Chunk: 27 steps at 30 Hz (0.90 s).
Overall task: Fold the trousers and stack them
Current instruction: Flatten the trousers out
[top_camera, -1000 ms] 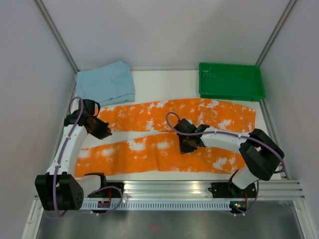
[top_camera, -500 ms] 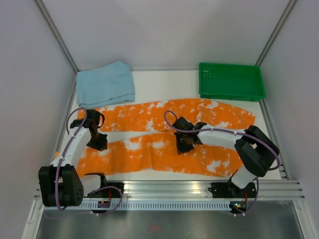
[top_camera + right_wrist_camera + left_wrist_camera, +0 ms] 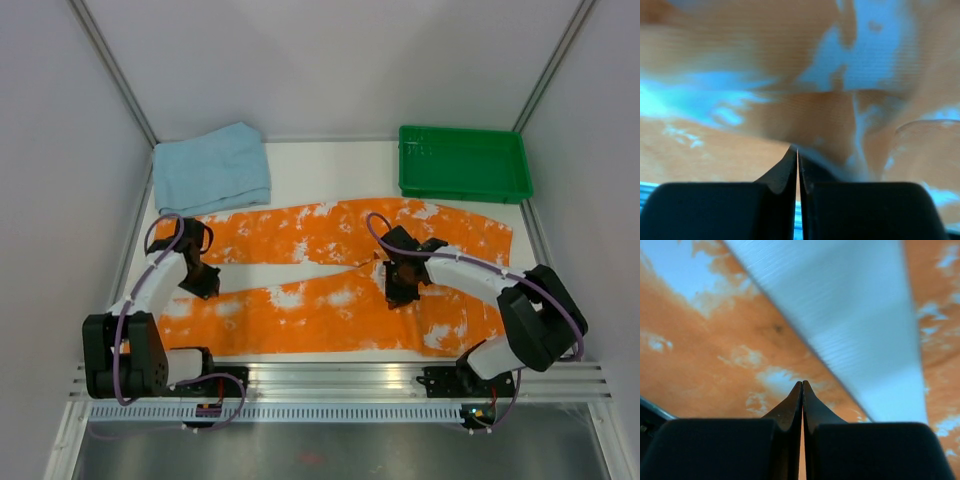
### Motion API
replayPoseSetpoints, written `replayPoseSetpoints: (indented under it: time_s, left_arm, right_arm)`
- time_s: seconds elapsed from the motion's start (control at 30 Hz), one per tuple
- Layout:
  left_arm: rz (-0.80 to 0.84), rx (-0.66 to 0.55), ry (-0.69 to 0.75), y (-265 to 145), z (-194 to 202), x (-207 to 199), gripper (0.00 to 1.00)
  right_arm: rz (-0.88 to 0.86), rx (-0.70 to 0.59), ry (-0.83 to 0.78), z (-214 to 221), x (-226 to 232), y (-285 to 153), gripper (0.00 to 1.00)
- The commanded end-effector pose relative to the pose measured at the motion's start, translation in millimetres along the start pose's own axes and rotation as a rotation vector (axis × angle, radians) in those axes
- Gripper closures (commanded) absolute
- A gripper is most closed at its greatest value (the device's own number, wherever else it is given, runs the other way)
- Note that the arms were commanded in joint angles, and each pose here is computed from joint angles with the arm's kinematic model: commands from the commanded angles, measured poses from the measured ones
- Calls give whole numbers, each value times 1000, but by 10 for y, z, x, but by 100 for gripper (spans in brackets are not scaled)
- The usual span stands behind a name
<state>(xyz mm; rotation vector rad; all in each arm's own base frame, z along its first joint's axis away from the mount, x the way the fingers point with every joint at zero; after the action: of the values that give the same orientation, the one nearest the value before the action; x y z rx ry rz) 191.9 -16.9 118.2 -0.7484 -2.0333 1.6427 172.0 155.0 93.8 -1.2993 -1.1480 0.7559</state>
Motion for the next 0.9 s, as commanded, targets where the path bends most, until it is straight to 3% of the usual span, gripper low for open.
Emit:
replayPoseSetpoints:
  time_s: [0.0,0.03,0.07,0.13,0.17,0.27,0.33,0.37,0.43,0.47,0.63,0.87]
  left_arm:
    - [132,-181,68,-289,-361,-250,98]
    - [163,-228,65,-374,-467,-325,98]
    - [171,-250,75,-395,-525,-371,98]
    - [195,-319,61,-467,-688,-487,98]
    - [199,-336,52,-465,-746,-528,98]
    - [181,-344,31,-380,-917,-691,98]
    - [166,-311,23,-289,-1000,-803,98]
    - [174,-306,19,-259,-1042,-843,98]
    - [203,-271,14,-159,-1091,-913,98]
    - [220,-269,-2,-132,-1118,-941,98]
    - [226,-247,-70,34,-1176,-918,98]
    - [176,-212,-107,261,-1210,-889,98]
  right_arm:
    - [-70,-154,-88,-429,410,-522,92]
    - [-97,-190,-111,-526,515,-639,89]
    - [-119,-218,-114,-619,606,-770,69]
    - [-153,-302,-75,-936,766,-1023,52]
    - [-137,-305,-48,-1026,756,-1059,47]
    - [-26,-337,95,-1428,549,-968,42]
    - [104,-369,222,-1657,194,-789,49]
    - [138,-395,311,-1723,70,-741,65]
    - [176,-456,462,-1862,-332,-660,85]
    - [181,-459,534,-1822,-481,-617,100]
    - [277,-589,708,-2049,-1075,-584,100]
    - [481,-536,719,-2126,-1428,-193,100]
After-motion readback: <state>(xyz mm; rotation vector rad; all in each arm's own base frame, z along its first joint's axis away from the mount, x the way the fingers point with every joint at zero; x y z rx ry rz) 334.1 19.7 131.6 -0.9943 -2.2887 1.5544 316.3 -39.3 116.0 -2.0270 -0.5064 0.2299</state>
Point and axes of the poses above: each gripper's point midway between its finger pads, its own y axis out along the fingers, its own x axis along the line the jaws close on, z = x × y, the point moved 8 cm from there along -y, back along the fingers, and after that the axes turned 15 degrees about y, right-handed, at the moved point
